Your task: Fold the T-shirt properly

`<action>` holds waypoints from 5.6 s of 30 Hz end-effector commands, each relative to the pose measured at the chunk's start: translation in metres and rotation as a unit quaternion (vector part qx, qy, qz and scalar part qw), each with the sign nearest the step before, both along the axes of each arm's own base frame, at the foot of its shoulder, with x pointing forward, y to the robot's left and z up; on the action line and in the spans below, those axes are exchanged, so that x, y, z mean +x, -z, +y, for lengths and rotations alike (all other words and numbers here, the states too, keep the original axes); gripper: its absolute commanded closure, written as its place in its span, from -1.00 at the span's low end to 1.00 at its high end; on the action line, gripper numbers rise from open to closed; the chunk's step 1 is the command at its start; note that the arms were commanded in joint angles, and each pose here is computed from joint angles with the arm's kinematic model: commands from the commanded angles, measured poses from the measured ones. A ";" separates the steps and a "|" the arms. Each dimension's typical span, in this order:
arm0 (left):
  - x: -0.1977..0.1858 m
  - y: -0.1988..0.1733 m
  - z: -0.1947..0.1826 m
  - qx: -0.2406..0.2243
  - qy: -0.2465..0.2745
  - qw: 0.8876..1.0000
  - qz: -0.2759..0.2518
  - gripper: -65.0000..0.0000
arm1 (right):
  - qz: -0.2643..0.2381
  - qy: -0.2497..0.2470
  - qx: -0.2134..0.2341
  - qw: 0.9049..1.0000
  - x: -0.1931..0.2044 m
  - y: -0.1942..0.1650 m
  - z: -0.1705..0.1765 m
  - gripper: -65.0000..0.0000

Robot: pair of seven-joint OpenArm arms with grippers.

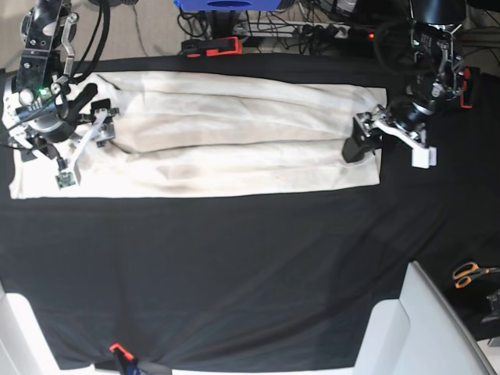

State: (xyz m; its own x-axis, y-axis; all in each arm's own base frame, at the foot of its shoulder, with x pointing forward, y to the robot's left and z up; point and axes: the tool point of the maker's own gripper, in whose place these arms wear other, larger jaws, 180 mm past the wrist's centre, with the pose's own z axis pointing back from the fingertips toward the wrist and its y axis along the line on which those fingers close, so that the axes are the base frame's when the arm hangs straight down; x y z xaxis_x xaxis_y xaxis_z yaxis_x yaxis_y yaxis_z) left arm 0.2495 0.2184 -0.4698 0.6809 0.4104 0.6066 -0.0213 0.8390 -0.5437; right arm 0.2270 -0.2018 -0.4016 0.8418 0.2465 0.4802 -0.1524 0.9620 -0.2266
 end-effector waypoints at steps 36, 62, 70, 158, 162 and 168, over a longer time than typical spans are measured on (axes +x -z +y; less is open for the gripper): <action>0.011 -0.044 0.114 0.154 -0.031 0.986 -0.047 1.00 | -0.012 0.002 -0.003 1.000 0.001 -0.005 -0.003 -0.59; 0.003 -0.049 -0.163 0.302 0.193 0.928 -0.106 1.00 | -0.012 0.005 0.007 1.000 0.001 -0.003 0.003 -0.59; 0.003 -0.043 -0.224 0.274 0.262 0.917 -0.126 1.00 | -0.011 0.004 0.007 1.000 0.000 -0.003 0.003 -0.59; -0.062 -0.039 -0.137 0.356 0.296 0.882 -0.094 1.00 | 0.020 -0.271 0.101 0.957 0.081 0.028 0.154 -0.57; -0.063 -0.038 -0.138 0.355 0.294 0.883 -0.092 1.00 | 0.033 -0.271 0.112 0.955 0.081 0.039 0.158 -0.19; -0.061 -0.038 -0.135 0.356 0.289 0.884 -0.091 1.00 | 0.046 -0.270 0.117 0.955 0.084 0.046 0.158 0.03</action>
State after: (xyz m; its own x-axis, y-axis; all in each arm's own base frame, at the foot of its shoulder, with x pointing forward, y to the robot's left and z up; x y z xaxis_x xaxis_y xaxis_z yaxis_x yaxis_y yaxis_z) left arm 0.1839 0.0857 -0.4389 0.5339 -0.5194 0.6672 0.5639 0.8067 0.1767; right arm 0.2980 -0.0469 -0.4592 0.6833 0.5664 0.4608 -0.6514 0.7579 0.0343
